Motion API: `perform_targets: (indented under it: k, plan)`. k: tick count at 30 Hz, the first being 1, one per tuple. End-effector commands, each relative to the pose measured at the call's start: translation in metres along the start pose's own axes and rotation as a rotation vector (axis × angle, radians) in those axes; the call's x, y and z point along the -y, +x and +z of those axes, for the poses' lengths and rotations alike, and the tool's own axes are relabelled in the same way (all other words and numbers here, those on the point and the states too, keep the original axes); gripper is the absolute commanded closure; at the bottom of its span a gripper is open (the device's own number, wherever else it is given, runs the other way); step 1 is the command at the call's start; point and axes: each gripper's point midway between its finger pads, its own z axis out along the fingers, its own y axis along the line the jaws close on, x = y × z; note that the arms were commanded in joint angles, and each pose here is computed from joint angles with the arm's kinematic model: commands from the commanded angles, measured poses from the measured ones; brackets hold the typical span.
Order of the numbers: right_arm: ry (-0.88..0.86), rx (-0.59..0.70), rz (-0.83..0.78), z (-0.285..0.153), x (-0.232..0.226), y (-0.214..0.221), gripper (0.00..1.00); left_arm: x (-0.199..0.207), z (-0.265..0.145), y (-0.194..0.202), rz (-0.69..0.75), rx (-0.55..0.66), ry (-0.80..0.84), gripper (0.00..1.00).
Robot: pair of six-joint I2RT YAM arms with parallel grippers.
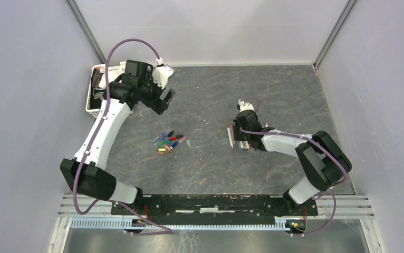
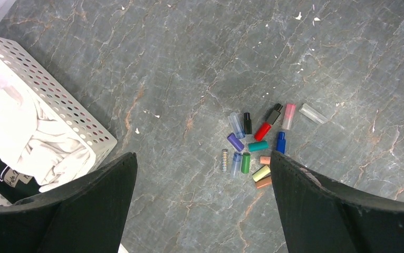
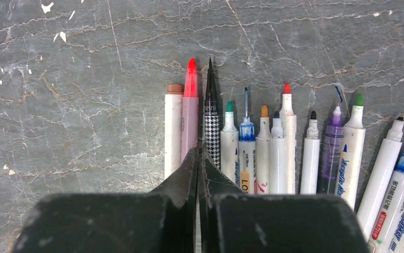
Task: Open the pen caps
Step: Reset both arms
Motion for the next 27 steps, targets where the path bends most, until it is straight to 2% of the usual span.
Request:
perform_targets:
  k: [1,8,10,13,16,17,21,23,25,27]
  plan:
    - [-0.024,0.075,0.018,-0.01,-0.012,-0.032,0.97,-0.002,-0.015,-0.01,-0.044,0.043,-0.024,0.0]
    - [0.069,0.278,0.028,-0.062,0.008,-0.094,0.73,-0.039,0.001,0.008,-0.118,0.007,-0.132,0.0]
    - [0.125,0.311,0.039,-0.078,0.027,-0.102,0.58,-0.053,0.01,0.018,-0.142,-0.008,-0.169,0.0]
    - [0.218,0.385,0.079,-0.099,0.065,-0.114,0.31,-0.073,0.032,0.038,-0.192,0.011,-0.226,0.0]
    - [0.329,0.41,0.147,-0.108,0.116,-0.109,0.06,-0.083,0.054,0.057,-0.258,0.069,-0.242,0.0]
    - [0.383,0.413,0.172,-0.11,0.136,-0.104,0.02,-0.084,0.061,0.062,-0.283,0.099,-0.238,0.0]
    - [0.657,0.502,0.209,-0.132,0.207,-0.073,0.02,-0.094,0.084,0.076,-0.357,0.203,-0.267,0.0]
    - [0.783,0.57,0.194,-0.147,0.228,-0.057,0.02,-0.096,0.096,0.084,-0.391,0.233,-0.262,0.0]
    - [0.874,0.619,0.163,-0.156,0.244,-0.041,0.02,-0.097,0.101,0.086,-0.43,0.312,-0.26,0.0]
    - [0.946,0.623,0.169,-0.16,0.255,-0.025,0.02,-0.095,0.104,0.09,-0.457,0.389,-0.268,0.0]
